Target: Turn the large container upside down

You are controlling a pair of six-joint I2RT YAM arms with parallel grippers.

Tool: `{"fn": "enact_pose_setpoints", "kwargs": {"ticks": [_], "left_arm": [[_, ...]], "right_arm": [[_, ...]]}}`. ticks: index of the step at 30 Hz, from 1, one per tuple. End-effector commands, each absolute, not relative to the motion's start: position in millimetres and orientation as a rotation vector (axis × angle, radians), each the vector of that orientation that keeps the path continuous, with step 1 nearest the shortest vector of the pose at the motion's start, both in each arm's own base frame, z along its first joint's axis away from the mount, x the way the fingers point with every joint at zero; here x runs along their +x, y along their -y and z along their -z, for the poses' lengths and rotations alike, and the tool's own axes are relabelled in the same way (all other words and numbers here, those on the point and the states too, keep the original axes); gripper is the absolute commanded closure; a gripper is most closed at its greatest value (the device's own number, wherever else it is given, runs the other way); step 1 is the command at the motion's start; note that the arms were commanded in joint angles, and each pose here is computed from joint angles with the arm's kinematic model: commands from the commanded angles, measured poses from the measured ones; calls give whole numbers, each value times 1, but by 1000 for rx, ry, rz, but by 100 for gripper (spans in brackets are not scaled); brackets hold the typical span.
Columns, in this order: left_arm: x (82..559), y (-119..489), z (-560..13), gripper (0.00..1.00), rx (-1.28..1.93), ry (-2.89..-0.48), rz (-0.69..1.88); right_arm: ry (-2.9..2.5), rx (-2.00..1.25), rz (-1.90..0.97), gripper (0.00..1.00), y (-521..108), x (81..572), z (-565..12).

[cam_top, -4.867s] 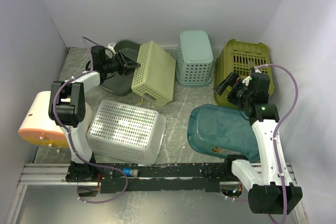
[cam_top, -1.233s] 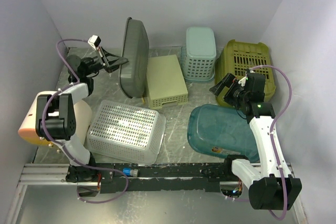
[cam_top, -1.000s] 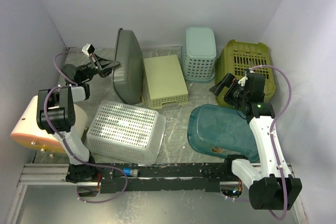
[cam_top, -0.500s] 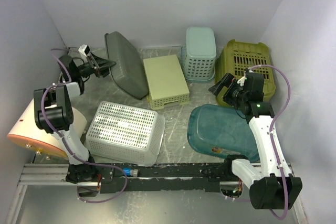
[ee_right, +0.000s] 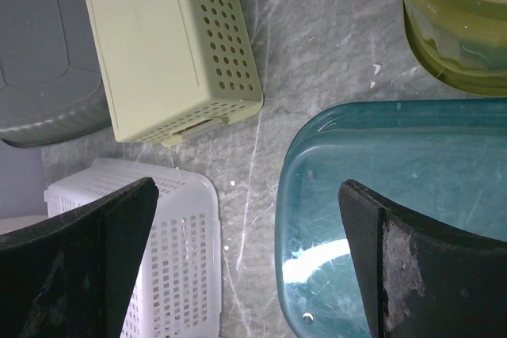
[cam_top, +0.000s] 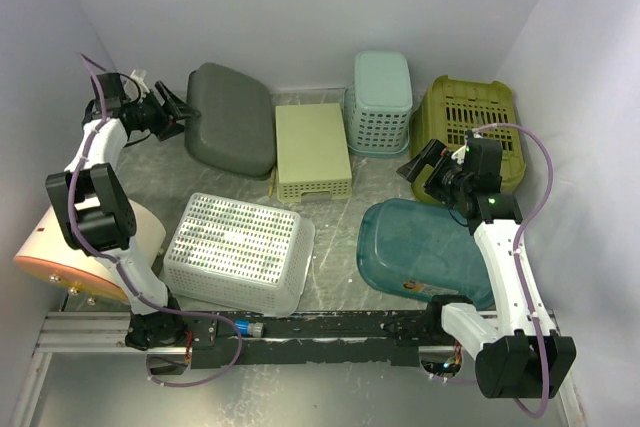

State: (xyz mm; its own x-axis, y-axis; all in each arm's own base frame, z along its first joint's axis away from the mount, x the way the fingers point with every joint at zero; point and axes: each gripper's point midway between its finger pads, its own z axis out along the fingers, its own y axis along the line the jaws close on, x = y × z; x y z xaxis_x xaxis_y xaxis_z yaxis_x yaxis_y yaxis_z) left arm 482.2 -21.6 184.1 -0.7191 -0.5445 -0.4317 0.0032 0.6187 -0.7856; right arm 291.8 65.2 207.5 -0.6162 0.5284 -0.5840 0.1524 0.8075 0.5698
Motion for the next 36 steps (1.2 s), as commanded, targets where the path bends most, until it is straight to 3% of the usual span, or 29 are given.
{"fn": "enact_pose_setpoints", "kwargs": {"ticks": [1,3,7,11,15,19,23,28,36], "left_arm": [[470,-13,-193,12,-416,-2279,678],[469,-30,-214,3,-393,-2252,524],[463,-48,-268,0,-345,-2169,338],[450,-27,-299,1,-247,-2137,152],[433,32,-320,0,-104,-2096,73],[404,103,-324,0,59,-2040,124],[370,148,-286,0,178,-2056,232],[343,152,-255,0,144,-2070,251],[315,147,-262,0,152,-1974,338]], "right_arm": [[-2178,478,-612,0,-67,296,-214],[-2177,474,-622,0,-68,296,-215],[-2168,465,-586,0,-63,299,-218],[-2142,440,-459,0,-46,311,-237],[-2051,426,-357,0,-30,324,-279],[-1985,447,-274,0,-15,334,-304],[-2003,411,-225,0,-10,338,-309],[-2009,435,-146,0,2,336,-305],[-1918,424,-185,0,-1,337,-325]]}}
